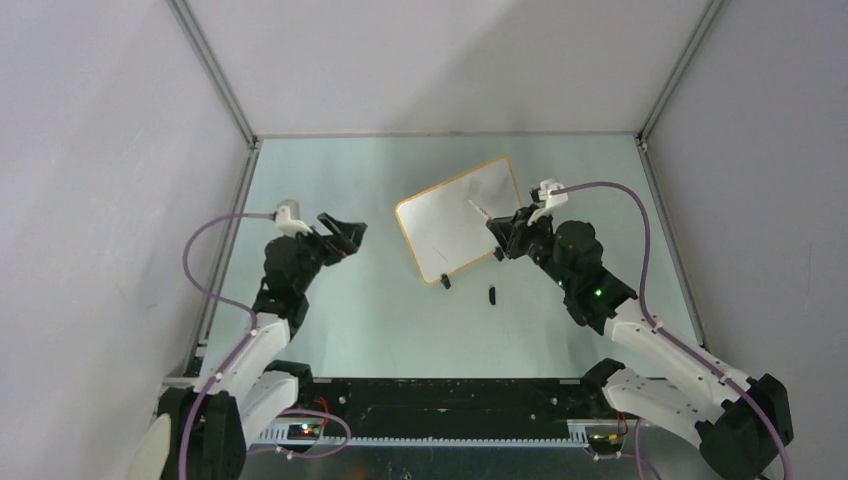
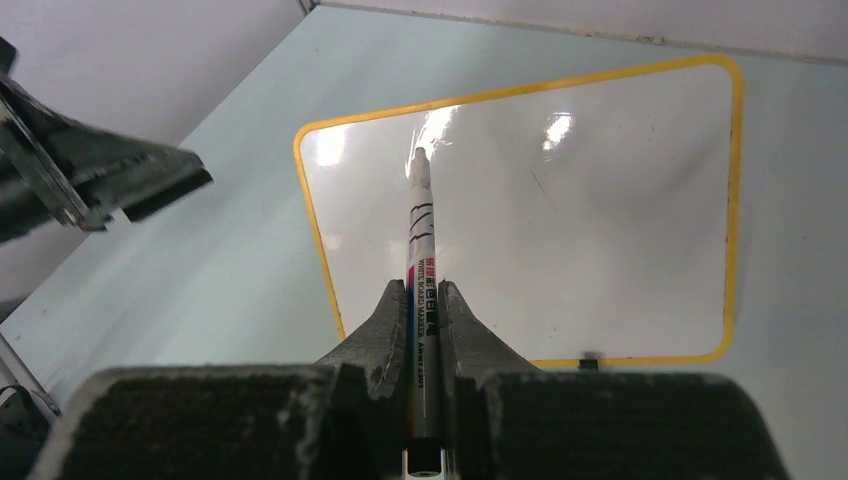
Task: Write a sentence on the whiteboard
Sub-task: Adjust the whiteboard at the center of the board.
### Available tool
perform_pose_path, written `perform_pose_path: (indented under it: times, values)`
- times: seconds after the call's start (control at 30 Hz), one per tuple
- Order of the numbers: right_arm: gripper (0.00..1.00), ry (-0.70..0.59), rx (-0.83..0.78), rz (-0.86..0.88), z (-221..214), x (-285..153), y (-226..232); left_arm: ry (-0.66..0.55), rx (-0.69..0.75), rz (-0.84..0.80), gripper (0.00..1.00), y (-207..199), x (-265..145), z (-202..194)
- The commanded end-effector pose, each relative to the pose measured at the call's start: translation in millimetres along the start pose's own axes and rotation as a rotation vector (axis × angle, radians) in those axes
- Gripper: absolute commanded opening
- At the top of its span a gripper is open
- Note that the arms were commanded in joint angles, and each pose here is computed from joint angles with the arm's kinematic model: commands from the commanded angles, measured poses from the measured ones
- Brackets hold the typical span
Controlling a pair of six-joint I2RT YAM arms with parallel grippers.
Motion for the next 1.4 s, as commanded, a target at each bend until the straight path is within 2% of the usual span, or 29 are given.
perform_pose_path:
  times: [0.0,0.13,0.4,0.6,0.83,1.03,1.1,1.17,1.23,1.27,1.3,1.37]
  values:
    - [0.0,-0.068,0.007,-0.02,10.2,1.2,-3.4,0.009,0.013,-0.232,0.99,-27.4,5.8,-15.9]
    - [0.0,-0.064,0.008,-0.027,6.9,2.1,-6.2,0.051,0.047,-0.302,0.99,-25.2,6.5,-46.9]
    - [0.0,-0.075,0.008,-0.02,7.4,-0.1,-8.4,0.145,0.11,-0.434,0.99,-26.5,18.8,-79.2]
    - [0.0,-0.072,-0.004,-0.021,6.5,0.5,-8.8,0.213,0.051,-0.562,0.88,-30.4,39.7,-95.4]
    - [0.0,-0.066,-0.012,-0.01,4.6,2.4,-8.4,0.251,0.083,-0.591,0.84,-30.2,47.7,-110.8]
    - [0.0,-0.056,-0.015,0.006,1.8,4.7,-7.0,0.285,0.069,-0.601,0.63,-29.8,61.2,-116.8]
    - [0.0,-0.054,-0.013,0.007,1.2,4.7,-6.9,0.296,0.07,-0.613,0.49,-31.4,67.7,-117.2]
    - [0.0,-0.054,-0.012,0.007,1.3,5.0,-6.9,0.308,0.074,-0.619,0.39,-30.4,71.9,-116.2]
    - [0.0,-0.053,-0.014,0.008,1.0,5.2,-7.1,0.315,0.073,-0.625,0.2,-28.7,75.0,-112.5]
    - [0.0,-0.052,-0.012,0.011,1.0,5.2,-6.7,0.33,0.068,-0.633,0.16,-27.5,74.9,-112.6]
    - [0.0,-0.053,-0.012,0.011,1.1,5.3,-6.7,0.321,0.066,-0.633,0.07,-25.6,77.7,-107.1]
    - [0.0,-0.052,-0.009,0.011,0.9,5.5,-7.0,0.337,0.065,-0.648,0.01,-23.2,80.6,-103.0]
Point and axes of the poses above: each gripper's point midway between its finger pads, its own x axis out along the fingers, its own y axis along the line the jaws close on, z = x × y, the point moved 7 cm from there along -x, back along the fingers, and after that the axes turned 12 degrees about -x, right-handed, at the moved point
